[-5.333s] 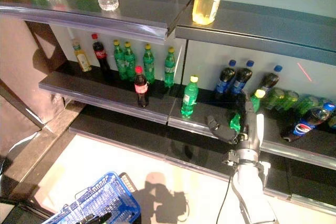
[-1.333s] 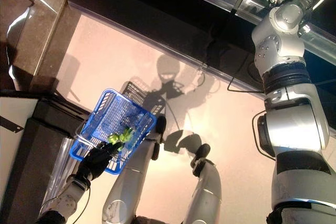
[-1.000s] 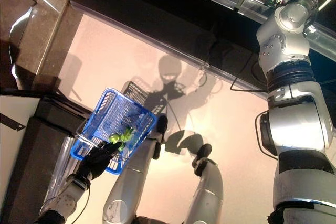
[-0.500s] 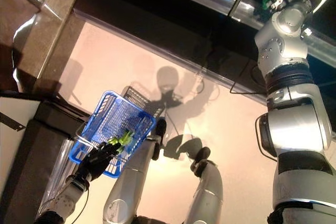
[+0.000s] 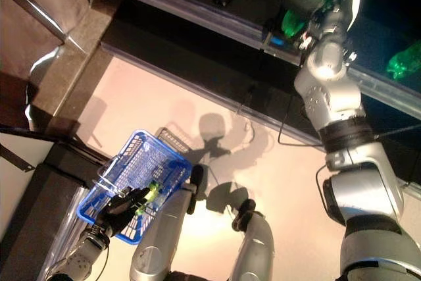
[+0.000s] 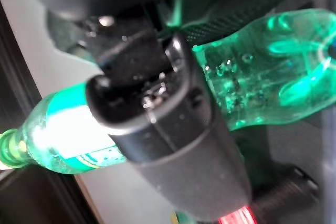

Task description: Pick up the drink and place into the basket.

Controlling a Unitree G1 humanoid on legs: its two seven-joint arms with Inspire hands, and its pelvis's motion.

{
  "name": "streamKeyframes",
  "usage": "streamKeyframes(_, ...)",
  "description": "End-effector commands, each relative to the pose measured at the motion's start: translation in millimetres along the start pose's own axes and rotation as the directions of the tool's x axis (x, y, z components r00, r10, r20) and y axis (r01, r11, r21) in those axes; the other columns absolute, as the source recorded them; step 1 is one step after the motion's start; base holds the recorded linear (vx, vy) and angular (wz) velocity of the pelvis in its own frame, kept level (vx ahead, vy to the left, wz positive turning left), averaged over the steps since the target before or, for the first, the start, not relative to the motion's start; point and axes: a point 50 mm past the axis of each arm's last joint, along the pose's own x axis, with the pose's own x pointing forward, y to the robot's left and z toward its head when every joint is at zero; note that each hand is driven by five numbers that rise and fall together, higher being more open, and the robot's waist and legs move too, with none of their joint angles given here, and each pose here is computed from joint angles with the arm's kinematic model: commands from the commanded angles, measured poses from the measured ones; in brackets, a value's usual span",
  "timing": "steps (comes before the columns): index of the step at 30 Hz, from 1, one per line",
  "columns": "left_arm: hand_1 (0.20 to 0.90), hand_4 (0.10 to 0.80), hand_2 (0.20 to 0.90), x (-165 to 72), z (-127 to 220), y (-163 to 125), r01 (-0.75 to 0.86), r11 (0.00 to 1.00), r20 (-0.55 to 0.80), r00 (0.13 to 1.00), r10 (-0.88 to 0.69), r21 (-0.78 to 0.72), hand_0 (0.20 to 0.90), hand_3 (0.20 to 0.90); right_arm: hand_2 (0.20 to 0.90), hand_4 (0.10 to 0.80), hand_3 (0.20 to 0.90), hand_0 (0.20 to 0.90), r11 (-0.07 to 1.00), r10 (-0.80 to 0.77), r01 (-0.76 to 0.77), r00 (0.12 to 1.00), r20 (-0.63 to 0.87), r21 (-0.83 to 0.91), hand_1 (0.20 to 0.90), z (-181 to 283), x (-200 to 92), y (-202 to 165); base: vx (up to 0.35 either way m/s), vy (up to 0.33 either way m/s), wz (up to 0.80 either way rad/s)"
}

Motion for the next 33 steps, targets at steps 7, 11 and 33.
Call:
streamKeyframes(7,0.3,0.1,0.3,-4,38,-63,0.323,0.944,0.259,0.908,-0.328,0.062,0.3,0.2,0.3,0.1,0.2,0.3,0.936,0.31,-0.349,0.885,0.349,0.054,0.3,45,-54,29,0.024,-0.021,0.03)
streamKeyframes(11,0.3,0.1,0.3,-7,38,-70,0.354,0.933,0.279,0.891,-0.358,0.064,0.3,0.2,0.3,0.1,0.2,0.3,0.89,0.402,-0.449,0.857,0.324,0.084,0.3,28,-77,37,0.043,-0.028,0.04)
streamKeyframes(33,0.3,0.1,0.3,-48,56,-161,0.785,0.615,0.238,0.584,-0.776,0.081,0.3,0.2,0.3,0.1,0.2,0.3,0.783,0.54,-0.561,0.828,0.152,0.268,0.3,-33,-146,93,0.056,-0.019,0.09)
